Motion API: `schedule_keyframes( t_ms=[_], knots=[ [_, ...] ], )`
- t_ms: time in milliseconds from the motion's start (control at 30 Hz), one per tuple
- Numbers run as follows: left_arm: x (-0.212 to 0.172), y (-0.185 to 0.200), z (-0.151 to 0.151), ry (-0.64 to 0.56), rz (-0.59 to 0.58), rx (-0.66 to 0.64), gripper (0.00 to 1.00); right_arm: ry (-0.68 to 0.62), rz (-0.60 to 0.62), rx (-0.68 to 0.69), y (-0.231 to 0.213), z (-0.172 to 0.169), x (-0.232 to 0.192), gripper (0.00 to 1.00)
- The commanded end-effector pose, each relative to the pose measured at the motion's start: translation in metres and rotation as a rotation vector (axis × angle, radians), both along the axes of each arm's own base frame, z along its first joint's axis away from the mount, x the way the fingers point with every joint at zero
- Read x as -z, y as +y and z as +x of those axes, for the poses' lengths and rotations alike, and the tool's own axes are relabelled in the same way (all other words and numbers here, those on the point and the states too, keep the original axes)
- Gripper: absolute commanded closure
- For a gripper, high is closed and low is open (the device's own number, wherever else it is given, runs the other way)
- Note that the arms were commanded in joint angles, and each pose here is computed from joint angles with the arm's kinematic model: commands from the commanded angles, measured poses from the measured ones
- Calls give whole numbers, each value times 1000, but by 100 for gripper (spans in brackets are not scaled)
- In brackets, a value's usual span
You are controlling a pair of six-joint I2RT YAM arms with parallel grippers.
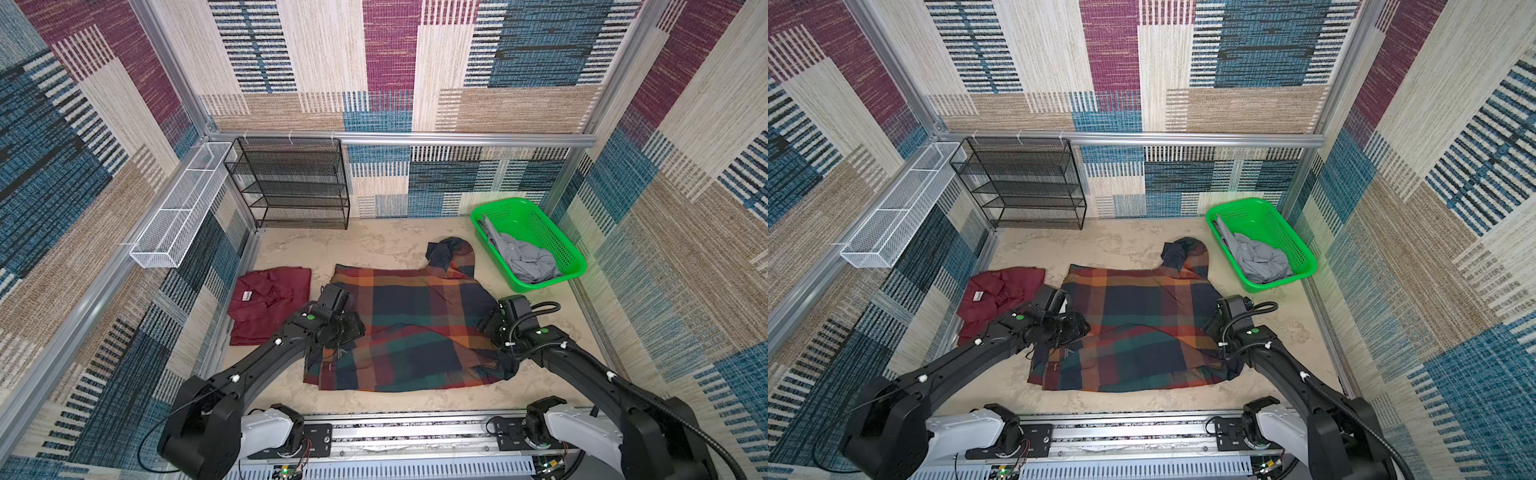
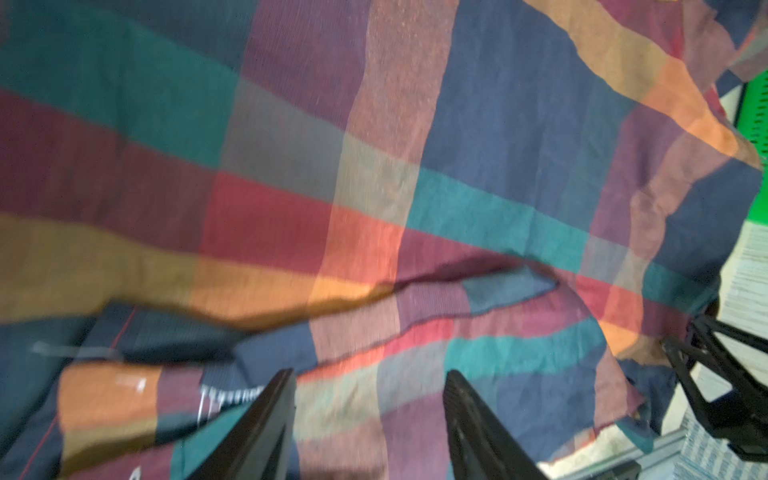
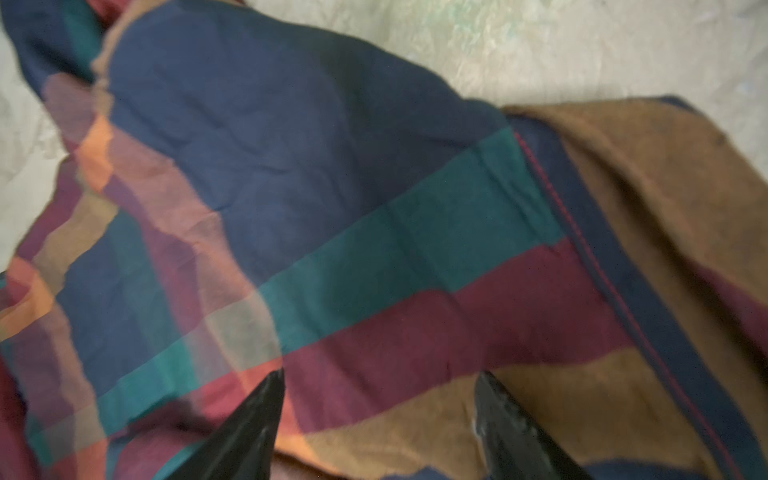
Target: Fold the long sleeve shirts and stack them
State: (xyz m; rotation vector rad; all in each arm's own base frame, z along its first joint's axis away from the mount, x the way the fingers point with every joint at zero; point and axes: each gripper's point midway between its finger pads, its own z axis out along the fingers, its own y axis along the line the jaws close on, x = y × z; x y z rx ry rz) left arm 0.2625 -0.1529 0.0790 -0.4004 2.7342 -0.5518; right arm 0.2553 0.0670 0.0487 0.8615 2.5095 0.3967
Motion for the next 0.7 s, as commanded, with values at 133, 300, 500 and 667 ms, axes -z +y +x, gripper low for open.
schedule_keyframes(
  t_ms=[133,300,500,667],
  knots=[
    [19,2,18,40,10,22,40,143,-9,72,-18,-18,38,26],
    [1,14,16,15,-16,-38,38,117,2,42,-17,-30,26,27],
    [-50,30,53,-81,34,-51,24,-184,-31,-14,-16,15,-67,25],
    [-64,39,104,-76,29,-81,24,-241,-19,-141,11,78,-105,23]
  ],
)
